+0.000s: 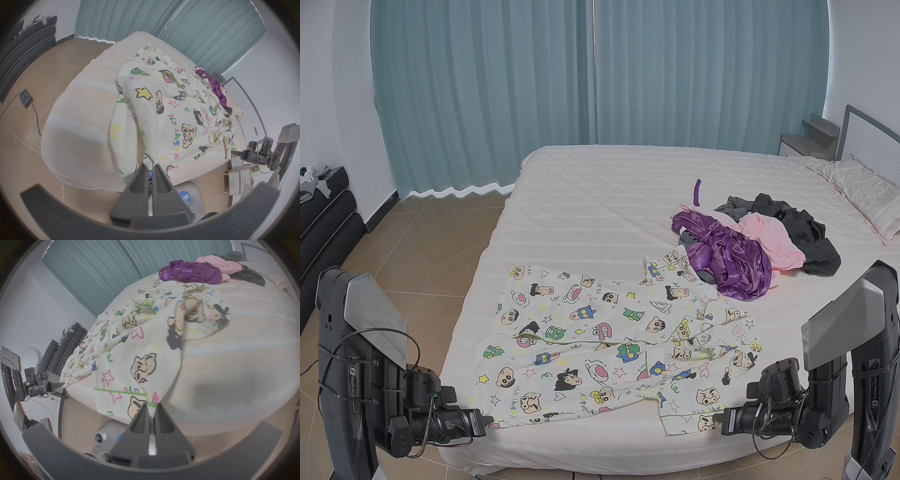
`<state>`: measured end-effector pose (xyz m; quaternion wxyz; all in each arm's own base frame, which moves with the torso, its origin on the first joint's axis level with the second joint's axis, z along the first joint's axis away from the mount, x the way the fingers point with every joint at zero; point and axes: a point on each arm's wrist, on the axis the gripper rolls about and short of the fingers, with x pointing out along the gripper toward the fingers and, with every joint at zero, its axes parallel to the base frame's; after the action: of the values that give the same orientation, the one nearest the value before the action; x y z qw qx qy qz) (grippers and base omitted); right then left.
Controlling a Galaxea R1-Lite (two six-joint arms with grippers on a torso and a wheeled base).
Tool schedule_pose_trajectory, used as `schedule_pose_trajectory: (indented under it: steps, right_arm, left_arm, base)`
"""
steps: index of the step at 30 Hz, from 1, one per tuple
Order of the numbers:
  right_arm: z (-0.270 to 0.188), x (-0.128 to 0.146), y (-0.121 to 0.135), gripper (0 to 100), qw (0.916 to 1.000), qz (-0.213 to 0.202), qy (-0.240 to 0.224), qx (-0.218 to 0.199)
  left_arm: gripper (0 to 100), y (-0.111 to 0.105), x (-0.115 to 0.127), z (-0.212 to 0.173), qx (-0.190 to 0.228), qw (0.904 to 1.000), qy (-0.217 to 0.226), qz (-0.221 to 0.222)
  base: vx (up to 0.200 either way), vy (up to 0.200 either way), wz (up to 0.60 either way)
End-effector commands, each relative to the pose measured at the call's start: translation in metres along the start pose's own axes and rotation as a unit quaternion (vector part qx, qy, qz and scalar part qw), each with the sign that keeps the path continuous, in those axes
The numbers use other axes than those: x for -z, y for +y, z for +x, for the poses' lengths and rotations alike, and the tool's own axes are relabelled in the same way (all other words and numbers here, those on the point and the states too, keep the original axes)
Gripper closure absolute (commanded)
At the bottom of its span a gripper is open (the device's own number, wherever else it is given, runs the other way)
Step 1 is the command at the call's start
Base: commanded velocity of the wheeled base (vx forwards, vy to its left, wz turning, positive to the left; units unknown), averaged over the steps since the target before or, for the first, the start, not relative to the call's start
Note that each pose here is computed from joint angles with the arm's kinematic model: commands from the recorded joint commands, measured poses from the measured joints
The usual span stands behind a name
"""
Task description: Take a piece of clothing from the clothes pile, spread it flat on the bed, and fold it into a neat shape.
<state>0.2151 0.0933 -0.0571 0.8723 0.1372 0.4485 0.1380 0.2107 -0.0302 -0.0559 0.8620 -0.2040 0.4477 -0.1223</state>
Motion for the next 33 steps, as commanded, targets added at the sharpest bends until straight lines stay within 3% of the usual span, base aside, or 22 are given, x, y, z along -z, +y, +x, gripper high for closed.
schedule_pose_trajectory:
  steps: [1,10,19,33]
  right_arm:
    - [-0.019,0.002,-0.008,100,0.9999,0.013,-0.004,0.009]
    - [-0.043,0.001,-0.01,100,0.9996,0.019,0.001,0.018]
    - [-0.063,0.012,-0.008,100,0.9964,-0.005,0.075,0.039]
    - [-0.065,0.023,-0.012,100,0.9894,-0.028,0.131,0.058]
  left_arm:
    - [100,-0.001,-0.002,-0.001,0.002,0.9999,-0.011,0.004]
    - [100,-0.005,-0.007,-0.01,-0.005,0.9995,-0.029,0.008]
    - [100,-0.01,-0.006,-0.009,-0.045,0.9979,-0.046,-0.01]
    - [100,-0.018,0.011,-0.024,-0.099,0.9936,0.046,0.031]
  base:
    - [0.0,0.0,0.0]
    - [0.0,0.0,0.0]
    - [0.0,0.0,0.0]
    - [0.0,0.0,0.0]
